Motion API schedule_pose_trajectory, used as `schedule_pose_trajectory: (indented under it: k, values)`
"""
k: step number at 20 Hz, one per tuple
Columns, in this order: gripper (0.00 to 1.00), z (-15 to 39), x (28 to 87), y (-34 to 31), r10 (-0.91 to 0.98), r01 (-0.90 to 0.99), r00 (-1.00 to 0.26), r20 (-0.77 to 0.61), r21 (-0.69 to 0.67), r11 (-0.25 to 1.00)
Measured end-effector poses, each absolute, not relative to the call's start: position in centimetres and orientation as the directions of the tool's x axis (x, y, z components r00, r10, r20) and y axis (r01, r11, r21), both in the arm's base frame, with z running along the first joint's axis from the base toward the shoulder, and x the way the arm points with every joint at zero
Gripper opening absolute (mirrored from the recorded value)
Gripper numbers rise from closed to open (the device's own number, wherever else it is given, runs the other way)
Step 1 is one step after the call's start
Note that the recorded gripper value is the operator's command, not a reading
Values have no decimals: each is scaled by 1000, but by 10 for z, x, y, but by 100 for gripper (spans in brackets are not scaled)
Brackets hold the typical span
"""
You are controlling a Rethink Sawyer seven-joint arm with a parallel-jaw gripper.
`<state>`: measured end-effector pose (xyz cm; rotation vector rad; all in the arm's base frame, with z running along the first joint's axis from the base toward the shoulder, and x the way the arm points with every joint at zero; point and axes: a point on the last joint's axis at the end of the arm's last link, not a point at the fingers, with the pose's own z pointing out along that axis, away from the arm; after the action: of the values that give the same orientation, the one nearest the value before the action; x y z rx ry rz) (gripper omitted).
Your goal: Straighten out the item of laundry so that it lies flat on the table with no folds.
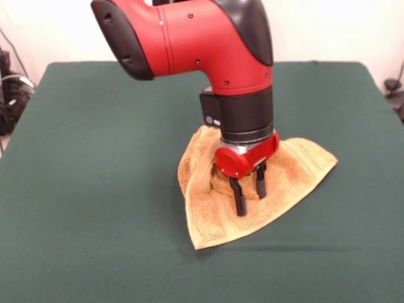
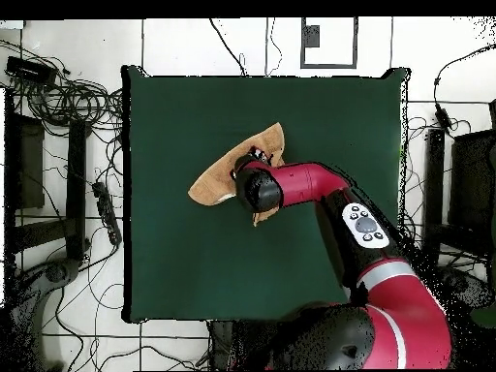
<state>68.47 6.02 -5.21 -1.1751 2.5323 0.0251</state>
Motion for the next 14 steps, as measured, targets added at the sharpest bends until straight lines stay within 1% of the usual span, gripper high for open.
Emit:
schedule_pose_trajectory:
  k: [14]
  values:
    - [100,-54,694,61,-718,-725,-594,-361,-146,673]
